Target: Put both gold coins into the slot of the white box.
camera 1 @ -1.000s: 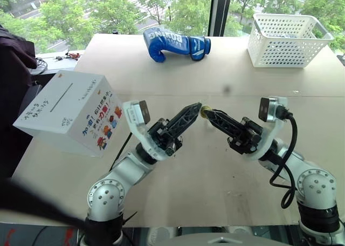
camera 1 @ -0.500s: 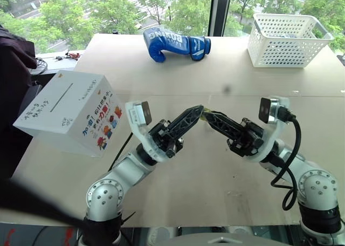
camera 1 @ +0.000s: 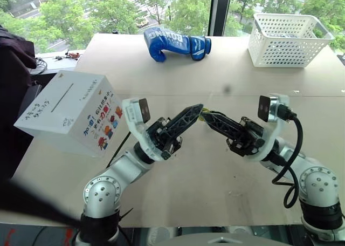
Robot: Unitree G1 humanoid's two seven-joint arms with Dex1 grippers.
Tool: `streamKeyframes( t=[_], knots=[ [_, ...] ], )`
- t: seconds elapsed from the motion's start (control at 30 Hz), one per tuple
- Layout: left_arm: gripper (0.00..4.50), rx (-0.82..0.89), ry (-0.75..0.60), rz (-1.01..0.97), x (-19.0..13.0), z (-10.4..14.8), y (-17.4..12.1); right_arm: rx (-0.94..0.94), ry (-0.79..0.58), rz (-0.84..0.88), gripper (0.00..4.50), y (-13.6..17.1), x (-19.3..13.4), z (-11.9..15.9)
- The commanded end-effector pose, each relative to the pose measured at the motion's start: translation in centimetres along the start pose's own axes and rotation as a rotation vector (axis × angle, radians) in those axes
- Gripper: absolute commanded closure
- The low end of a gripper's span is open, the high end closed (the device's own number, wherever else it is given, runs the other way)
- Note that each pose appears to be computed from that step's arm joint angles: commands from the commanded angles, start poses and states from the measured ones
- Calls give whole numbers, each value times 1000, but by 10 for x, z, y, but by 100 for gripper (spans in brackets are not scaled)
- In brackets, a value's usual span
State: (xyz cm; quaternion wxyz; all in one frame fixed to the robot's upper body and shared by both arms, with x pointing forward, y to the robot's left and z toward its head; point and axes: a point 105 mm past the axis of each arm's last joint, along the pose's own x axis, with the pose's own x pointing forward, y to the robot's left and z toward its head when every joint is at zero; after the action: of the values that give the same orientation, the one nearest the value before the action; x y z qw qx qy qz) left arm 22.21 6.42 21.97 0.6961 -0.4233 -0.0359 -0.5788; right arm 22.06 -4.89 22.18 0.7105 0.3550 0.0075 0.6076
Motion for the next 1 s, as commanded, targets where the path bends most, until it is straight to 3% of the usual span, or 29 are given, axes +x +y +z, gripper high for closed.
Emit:
streamKeyframes(
  t=[0.03,0.1,0.17,0.23,0.4,0.53,0.67,0.77,0.87,1.0],
  knots=[
    [448,-44,61,-44,4,-12,-7,-7,1,91,450,18,10,4],
    [448,-51,65,-41,4,-12,-6,-9,-5,89,450,17,12,5],
    [450,-50,58,-30,4,-11,-4,-7,-11,88,387,17,13,6],
    [450,-34,42,-14,3,-7,-2,-9,-16,76,312,15,13,8],
    [450,3,19,-6,-5,2,-10,-72,-3,-38,72,0,-4,14],
    [450,103,0,66,-18,17,-25,-184,99,-146,72,-20,-31,21],
    [450,226,5,170,-28,30,-29,-253,111,-171,72,-31,-38,32],
    [450,446,-16,296,-34,60,-29,-314,117,-166,72,-39,-35,40],
    [450,627,-40,333,-25,89,-36,-360,131,-128,72,-41,-26,44],
    [450,883,-58,388,13,123,-42,-489,147,-21,72,-33,1,51]
  ],
)
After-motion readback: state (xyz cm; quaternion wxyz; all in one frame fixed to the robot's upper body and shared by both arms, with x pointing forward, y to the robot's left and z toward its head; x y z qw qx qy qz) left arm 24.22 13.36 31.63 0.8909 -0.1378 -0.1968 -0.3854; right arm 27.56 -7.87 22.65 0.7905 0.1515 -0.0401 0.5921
